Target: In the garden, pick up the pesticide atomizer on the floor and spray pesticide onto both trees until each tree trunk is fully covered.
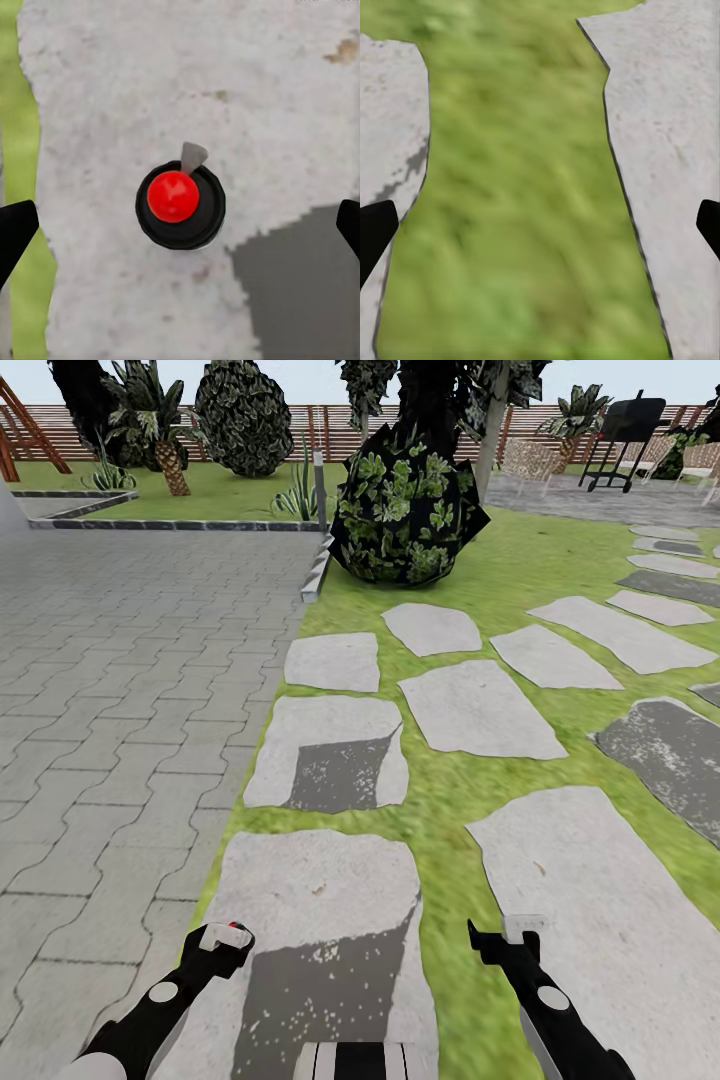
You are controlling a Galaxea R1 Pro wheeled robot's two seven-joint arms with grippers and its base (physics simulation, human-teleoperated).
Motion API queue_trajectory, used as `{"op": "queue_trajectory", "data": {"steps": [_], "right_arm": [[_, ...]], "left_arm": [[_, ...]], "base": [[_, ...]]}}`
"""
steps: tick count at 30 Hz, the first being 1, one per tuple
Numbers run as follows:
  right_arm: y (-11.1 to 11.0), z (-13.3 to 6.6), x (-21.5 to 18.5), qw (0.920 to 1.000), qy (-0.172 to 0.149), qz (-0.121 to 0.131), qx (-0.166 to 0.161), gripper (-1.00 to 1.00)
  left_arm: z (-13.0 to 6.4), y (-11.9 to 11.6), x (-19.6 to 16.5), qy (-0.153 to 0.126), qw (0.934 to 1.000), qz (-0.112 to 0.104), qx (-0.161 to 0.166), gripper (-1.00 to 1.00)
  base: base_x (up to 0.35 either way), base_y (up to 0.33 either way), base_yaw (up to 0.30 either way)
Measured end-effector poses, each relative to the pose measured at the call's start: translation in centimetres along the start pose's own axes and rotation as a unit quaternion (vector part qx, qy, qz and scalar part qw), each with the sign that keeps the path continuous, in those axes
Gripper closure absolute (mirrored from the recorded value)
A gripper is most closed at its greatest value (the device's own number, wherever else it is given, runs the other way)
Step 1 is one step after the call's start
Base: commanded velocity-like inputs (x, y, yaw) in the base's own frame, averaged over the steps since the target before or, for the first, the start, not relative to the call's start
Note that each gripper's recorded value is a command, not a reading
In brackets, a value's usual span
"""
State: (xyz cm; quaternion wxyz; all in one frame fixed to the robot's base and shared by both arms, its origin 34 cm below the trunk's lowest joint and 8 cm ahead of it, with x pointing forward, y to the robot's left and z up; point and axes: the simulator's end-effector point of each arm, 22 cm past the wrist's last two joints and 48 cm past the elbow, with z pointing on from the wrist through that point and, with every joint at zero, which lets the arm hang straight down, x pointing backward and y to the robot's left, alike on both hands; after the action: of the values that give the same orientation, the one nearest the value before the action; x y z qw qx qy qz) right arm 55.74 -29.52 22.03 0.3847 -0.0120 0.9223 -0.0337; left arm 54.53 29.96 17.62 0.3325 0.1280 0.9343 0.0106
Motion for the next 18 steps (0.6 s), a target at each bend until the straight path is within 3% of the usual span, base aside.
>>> {"op": "queue_trajectory", "data": {"steps": [18], "right_arm": [[0.05,0.22,0.86,1.0000,0.008,-0.001,0.000,-1.00]], "left_arm": [[0.26,-0.07,0.72,0.006,1.0000,0.000,0.001,-1.00]], "base": [[0.029,0.000,0.000]]}}
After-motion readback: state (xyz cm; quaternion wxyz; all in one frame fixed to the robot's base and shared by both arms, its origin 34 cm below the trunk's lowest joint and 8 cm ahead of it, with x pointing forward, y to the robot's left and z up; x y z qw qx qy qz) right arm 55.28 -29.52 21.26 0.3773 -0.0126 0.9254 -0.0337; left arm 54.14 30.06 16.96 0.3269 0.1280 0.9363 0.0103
